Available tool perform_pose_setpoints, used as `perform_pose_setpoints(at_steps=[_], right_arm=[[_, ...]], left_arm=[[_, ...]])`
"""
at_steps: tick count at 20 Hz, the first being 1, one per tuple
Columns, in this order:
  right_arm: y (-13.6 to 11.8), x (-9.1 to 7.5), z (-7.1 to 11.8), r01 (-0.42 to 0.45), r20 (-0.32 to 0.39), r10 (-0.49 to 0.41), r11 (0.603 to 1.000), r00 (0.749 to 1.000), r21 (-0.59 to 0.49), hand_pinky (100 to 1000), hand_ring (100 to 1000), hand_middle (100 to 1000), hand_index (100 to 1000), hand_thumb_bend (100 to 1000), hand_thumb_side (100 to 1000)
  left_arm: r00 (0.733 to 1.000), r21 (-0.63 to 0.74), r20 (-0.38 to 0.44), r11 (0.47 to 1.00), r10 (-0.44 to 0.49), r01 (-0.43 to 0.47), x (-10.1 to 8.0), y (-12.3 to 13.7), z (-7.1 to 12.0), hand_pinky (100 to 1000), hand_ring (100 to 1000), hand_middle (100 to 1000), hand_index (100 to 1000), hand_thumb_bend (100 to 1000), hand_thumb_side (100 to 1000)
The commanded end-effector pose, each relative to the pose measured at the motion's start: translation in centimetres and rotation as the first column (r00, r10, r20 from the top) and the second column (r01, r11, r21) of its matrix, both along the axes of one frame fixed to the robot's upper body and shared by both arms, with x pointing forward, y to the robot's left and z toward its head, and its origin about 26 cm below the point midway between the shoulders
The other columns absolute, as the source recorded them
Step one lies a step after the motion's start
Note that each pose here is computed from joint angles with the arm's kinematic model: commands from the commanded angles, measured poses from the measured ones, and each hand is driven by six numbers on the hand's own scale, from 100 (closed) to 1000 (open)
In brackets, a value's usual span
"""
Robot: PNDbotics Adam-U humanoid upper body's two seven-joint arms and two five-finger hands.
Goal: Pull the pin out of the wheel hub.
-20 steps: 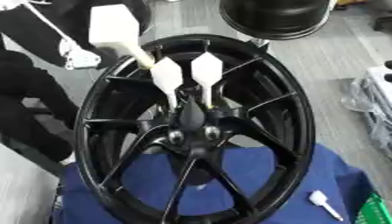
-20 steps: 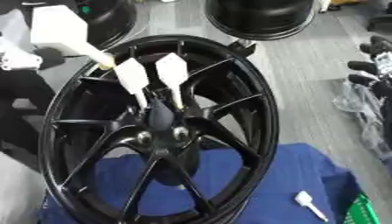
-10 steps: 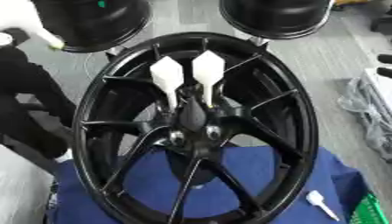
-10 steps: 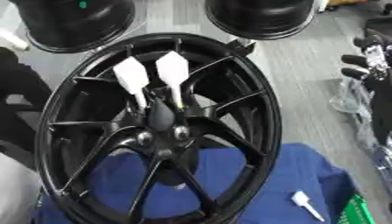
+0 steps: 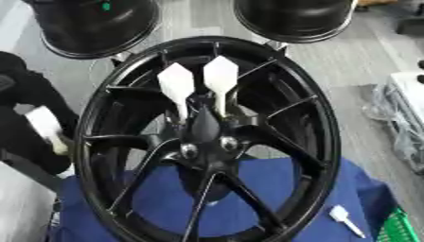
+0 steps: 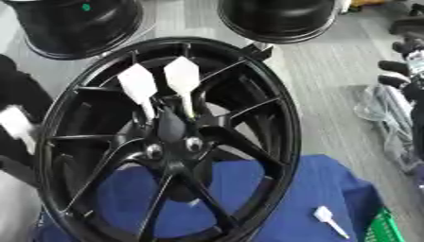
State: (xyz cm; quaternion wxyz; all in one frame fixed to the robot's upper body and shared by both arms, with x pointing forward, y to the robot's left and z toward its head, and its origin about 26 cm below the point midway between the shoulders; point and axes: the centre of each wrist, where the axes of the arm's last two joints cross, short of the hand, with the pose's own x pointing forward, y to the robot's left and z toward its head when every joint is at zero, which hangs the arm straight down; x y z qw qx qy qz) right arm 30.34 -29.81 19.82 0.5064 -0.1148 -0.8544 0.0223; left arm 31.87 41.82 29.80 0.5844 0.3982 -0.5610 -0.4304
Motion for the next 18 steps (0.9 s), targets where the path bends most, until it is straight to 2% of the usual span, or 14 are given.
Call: perform_pose_setpoints(at_steps=[1, 2, 5, 6, 7, 9, 11, 13, 15, 18], right_arm=[[-0.1, -0.2, 1.0, -0.010, 0.028, 0.010, 1.000, 1.000, -0.021, 783, 795, 855, 908, 100, 771], [-0.1, -0.2, 1.0, -0.009, 0.027, 0.010, 1.000, 1.000, -0.020, 783, 795, 855, 908, 100, 771], [-0.1, -0.2, 0.9, -0.008, 0.027, 0.009, 1.000, 1.000, -0.020, 783, 795, 855, 908, 100, 771], [-0.1, -0.2, 1.0, -0.008, 0.027, 0.009, 1.000, 1.000, -0.020, 783, 795, 855, 908, 100, 772], [0.0, -0.2, 0.8, -0.013, 0.023, 0.014, 1.000, 1.000, -0.015, 783, 795, 855, 908, 100, 772], [0.2, -0.1, 0.7, -0.020, 0.021, 0.020, 1.000, 1.000, -0.001, 783, 795, 855, 908, 100, 773], [0.4, -0.1, 0.8, -0.027, 0.027, 0.026, 1.000, 0.999, 0.007, 783, 795, 855, 908, 100, 772], [0.6, 0.0, 0.9, -0.037, 0.033, 0.037, 0.999, 0.999, 0.016, 783, 795, 855, 908, 100, 770], [0.9, 0.0, 1.0, -0.046, 0.038, 0.045, 0.999, 0.998, 0.027, 783, 795, 856, 908, 100, 769], [1.0, 0.0, 1.1, -0.050, 0.048, 0.048, 0.998, 0.998, 0.041, 782, 795, 855, 908, 100, 766]], left_arm=[[0.995, 0.010, 0.101, 1.000, -0.018, 0.018, -0.9, 0.4, 2.4, 846, 854, 857, 887, 532, 815], [0.990, -0.004, 0.143, 1.000, -0.019, 0.019, -1.1, 0.3, 3.0, 792, 820, 824, 861, 419, 779], [0.971, -0.050, 0.237, 0.998, -0.015, 0.028, -1.5, -0.4, 4.1, 792, 820, 824, 861, 419, 779], [0.968, -0.058, 0.252, 0.998, -0.012, 0.027, -1.5, -0.5, 4.0, 643, 732, 739, 774, 214, 668], [0.957, -0.072, 0.288, 0.996, -0.023, 0.046, -1.6, -0.8, 4.3, 643, 732, 739, 774, 214, 668], [0.916, -0.128, 0.399, 0.986, -0.045, 0.104, -2.2, -1.8, 5.8, 595, 697, 708, 747, 209, 715], [0.881, -0.227, 0.473, 0.966, 0.000, 0.122, -2.4, -1.7, 6.6, 593, 708, 721, 749, 205, 744], [0.870, -0.343, 0.485, 0.934, 0.084, 0.101, -2.3, -0.6, 5.9, 620, 747, 769, 782, 219, 794], [0.867, -0.453, 0.472, 0.888, 0.162, 0.080, -1.8, 0.6, 4.6, 626, 753, 775, 790, 233, 793], [0.860, -0.571, 0.461, 0.815, 0.221, 0.097, -0.7, 1.4, 2.2, 631, 757, 778, 790, 243, 775]])
